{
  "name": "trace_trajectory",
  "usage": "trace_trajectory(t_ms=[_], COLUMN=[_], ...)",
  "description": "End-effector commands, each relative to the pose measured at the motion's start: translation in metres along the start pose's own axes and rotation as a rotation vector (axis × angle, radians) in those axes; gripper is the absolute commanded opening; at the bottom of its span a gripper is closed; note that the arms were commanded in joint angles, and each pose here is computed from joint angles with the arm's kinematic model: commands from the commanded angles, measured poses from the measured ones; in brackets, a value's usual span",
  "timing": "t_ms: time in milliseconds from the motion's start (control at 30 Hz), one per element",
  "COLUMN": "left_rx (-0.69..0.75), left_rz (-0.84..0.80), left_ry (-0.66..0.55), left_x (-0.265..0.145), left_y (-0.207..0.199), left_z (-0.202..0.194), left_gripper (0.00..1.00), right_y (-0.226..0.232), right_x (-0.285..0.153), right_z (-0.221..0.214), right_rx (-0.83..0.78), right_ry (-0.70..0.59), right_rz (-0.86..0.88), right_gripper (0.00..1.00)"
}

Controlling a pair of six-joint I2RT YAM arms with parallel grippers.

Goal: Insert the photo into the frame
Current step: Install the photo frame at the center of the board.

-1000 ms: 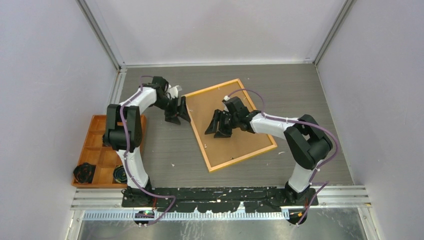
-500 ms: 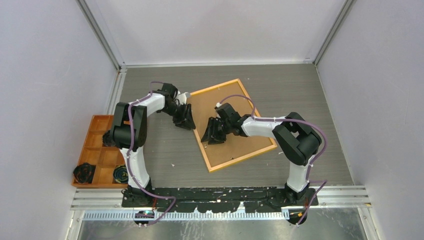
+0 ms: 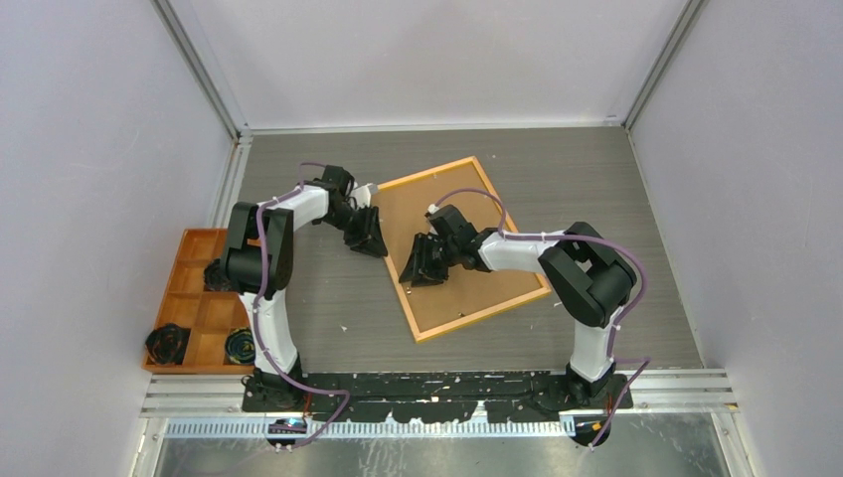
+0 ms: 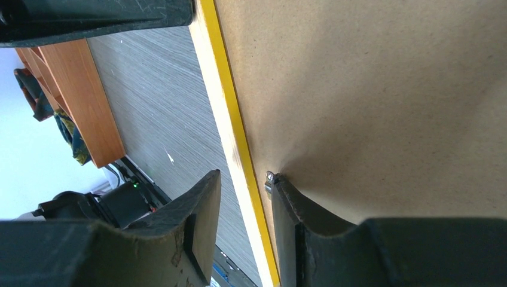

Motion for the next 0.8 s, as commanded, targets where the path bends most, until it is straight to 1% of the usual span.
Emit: trace_trajectory(t_ms=[0, 533, 700, 767], left_rx=[0.026, 0.024, 0.022, 0.024], left_rz=[0.022, 0.020, 0.022, 0.023], left_ry=[-0.056, -0.055, -0.047, -0.047], left_x=[0.002, 0.002, 0.004, 0.004], left_y=[-0.002, -0.003, -0.001, -0.002], left_z=[0.013, 0.015, 0.013, 0.013], left_gripper=[0.29, 0.28, 0.28, 0.28], right_y=[0.008, 0.010, 0.011, 0.011], right_x=[0.004, 0.012, 0.018, 0.020], right_z=[0.005, -0.003, -0.003, -0.003], right_rx=[-0.042, -0.032, -0.021, -0.013], right_ry=[-0.006, 0.031, 0.017, 0.015], right_rz=[0.031, 0.043, 0.119, 0.147], right_gripper=[0.41, 0.39, 0.39, 0.42])
Point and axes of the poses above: each gripper's point midway between its finger pads, its own x axis out along the fingers, its own y axis along the line the jaws close on, z = x × y, the point moved 10 cm from there along -x, back along the fingers, and after that the axes turned 14 degrees about -x, right-handed, at the moved point
